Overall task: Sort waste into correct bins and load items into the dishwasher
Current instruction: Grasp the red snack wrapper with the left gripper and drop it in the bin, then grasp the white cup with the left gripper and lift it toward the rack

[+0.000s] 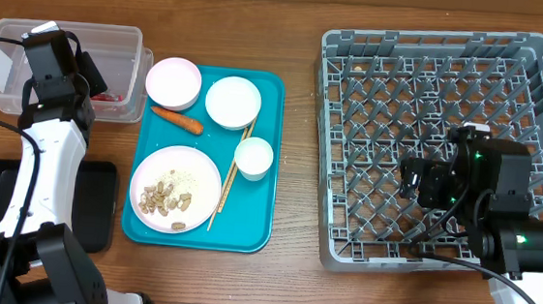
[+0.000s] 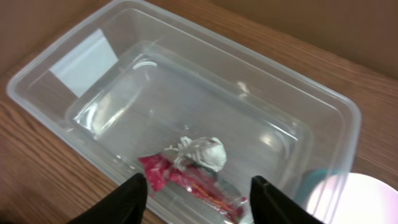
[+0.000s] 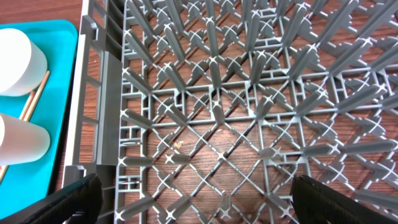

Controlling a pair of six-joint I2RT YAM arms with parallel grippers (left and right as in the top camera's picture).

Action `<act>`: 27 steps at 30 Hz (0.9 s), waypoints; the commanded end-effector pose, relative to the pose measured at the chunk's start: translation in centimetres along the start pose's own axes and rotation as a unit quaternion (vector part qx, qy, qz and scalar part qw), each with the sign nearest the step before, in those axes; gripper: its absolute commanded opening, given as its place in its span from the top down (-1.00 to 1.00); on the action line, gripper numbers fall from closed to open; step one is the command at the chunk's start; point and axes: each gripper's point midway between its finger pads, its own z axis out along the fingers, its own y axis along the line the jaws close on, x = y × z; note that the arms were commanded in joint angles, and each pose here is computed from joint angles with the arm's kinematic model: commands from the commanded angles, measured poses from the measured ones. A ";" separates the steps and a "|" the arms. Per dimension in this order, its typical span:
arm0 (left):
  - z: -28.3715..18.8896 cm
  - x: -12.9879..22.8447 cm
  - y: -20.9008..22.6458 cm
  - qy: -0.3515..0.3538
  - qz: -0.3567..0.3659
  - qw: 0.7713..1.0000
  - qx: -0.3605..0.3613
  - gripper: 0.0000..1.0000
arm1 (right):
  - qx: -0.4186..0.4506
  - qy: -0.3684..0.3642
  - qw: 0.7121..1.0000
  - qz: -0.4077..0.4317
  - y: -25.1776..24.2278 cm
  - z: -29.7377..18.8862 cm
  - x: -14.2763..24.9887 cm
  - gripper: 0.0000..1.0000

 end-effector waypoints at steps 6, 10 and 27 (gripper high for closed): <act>-6.8 3.9 -10.2 0.104 0.025 0.960 0.260 0.14 | 0.001 -0.016 1.000 -0.002 0.1 -0.8 -1.0 -1.00; -9.4 8.9 -13.3 0.195 0.047 0.935 0.293 0.10 | 0.002 -0.016 1.000 -0.002 0.1 -0.8 -1.0 -1.00; -12.0 23.5 -21.8 0.364 0.184 0.854 0.323 0.10 | 0.002 -0.013 1.000 -0.002 0.1 -0.7 -0.9 -1.00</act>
